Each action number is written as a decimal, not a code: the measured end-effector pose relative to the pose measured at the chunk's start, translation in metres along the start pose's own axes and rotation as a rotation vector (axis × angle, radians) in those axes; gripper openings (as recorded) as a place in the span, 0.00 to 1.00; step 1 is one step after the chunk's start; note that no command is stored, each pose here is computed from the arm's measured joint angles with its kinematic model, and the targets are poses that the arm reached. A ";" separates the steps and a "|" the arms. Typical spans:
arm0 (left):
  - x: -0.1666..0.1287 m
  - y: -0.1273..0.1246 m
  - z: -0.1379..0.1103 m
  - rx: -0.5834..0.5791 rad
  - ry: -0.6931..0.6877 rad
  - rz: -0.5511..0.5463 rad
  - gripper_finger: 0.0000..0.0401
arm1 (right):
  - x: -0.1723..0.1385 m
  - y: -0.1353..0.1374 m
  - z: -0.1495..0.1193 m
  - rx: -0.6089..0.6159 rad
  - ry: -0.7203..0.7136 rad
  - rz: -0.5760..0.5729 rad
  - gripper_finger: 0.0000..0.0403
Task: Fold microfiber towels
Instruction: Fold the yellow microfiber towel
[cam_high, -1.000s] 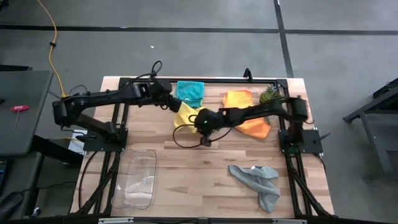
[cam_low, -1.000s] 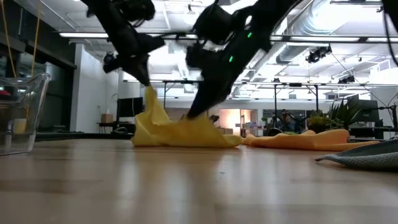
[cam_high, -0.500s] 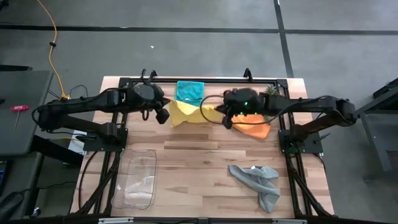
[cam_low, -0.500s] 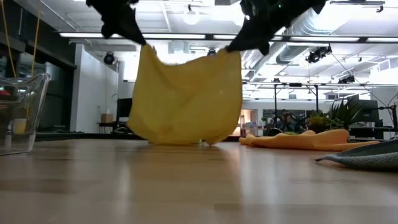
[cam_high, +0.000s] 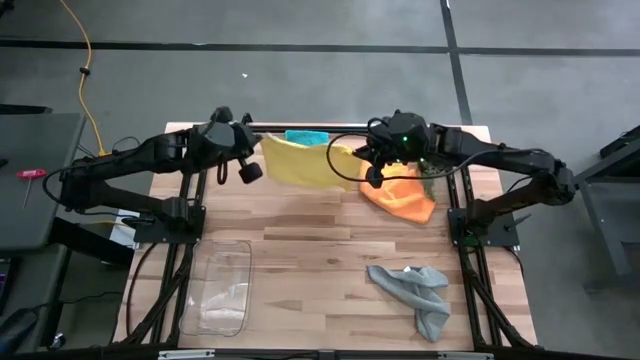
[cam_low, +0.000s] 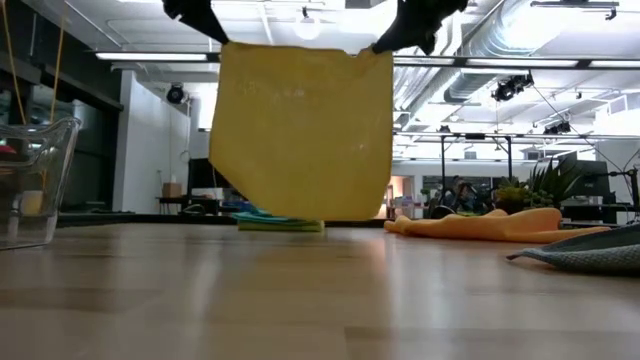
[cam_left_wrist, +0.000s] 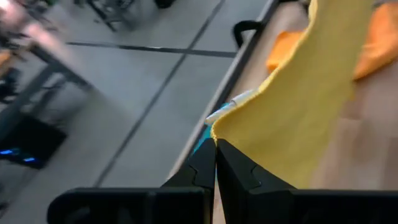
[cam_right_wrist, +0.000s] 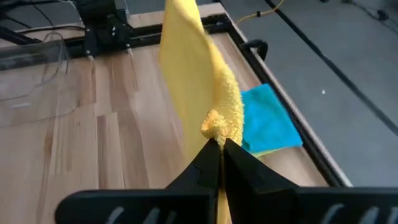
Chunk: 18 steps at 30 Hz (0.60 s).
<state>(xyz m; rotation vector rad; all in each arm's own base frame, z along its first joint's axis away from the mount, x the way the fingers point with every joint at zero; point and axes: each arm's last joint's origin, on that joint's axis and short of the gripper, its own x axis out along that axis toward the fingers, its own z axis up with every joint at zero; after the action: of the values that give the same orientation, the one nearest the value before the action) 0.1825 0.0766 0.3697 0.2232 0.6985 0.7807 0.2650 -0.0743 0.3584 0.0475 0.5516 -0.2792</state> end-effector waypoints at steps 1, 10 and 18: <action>0.000 0.000 0.000 0.004 0.003 0.021 0.00 | -0.002 0.000 0.003 -0.008 -0.007 0.000 0.00; 0.010 -0.018 -0.025 0.012 0.086 0.045 0.00 | -0.008 0.013 0.001 -0.065 0.064 -0.042 0.00; 0.012 -0.015 -0.016 -0.099 0.000 0.164 0.00 | -0.011 0.008 0.007 -0.055 -0.001 -0.104 0.00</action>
<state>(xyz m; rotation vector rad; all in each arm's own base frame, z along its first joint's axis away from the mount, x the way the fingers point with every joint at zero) 0.1861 0.0734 0.3451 0.1923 0.6448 0.9690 0.2620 -0.0647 0.3702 -0.0348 0.5618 -0.3646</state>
